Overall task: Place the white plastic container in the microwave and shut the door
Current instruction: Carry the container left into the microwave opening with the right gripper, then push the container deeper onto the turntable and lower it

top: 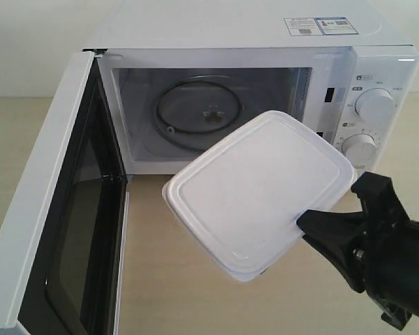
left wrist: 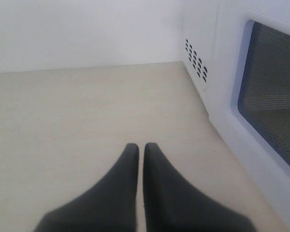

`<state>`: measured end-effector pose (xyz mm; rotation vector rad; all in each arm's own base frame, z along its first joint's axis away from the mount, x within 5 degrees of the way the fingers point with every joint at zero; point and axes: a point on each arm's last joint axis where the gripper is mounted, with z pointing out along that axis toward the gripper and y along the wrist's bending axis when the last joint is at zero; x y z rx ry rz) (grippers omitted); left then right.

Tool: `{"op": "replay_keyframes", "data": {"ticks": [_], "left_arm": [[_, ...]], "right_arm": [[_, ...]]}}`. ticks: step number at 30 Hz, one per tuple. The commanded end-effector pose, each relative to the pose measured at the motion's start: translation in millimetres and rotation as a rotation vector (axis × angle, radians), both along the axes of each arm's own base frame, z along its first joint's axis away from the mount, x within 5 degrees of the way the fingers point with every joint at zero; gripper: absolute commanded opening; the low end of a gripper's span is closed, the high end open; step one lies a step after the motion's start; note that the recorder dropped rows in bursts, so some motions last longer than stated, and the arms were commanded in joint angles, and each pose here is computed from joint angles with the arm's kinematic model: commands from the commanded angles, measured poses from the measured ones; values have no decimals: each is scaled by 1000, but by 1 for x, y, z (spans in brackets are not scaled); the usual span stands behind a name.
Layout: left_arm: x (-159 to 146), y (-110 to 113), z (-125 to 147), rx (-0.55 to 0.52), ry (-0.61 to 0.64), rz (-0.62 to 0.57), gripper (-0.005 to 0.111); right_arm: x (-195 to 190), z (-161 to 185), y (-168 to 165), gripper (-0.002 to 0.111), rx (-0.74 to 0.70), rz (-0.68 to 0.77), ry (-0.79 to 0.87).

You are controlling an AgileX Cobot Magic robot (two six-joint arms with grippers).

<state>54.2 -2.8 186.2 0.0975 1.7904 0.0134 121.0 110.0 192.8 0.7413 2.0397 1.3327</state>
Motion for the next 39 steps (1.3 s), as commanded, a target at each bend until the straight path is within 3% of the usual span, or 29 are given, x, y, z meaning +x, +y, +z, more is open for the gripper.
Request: {"op": "replay_keyframes", "data": {"ticks": [1, 10, 30, 39], "left_arm": [[0, 0, -1, 8, -3, 2, 4], [0, 0, -1, 8, -3, 2, 4], [0, 0, -1, 8, -3, 2, 4], [0, 0, -1, 8, -3, 2, 4]], "right_arm": [[15, 1, 14, 0, -6, 0, -12], [65, -6, 55, 0, 19, -104, 48], [124, -13, 103, 0, 73, -220, 54], [148, -21, 113, 0, 141, -345, 49]]}}
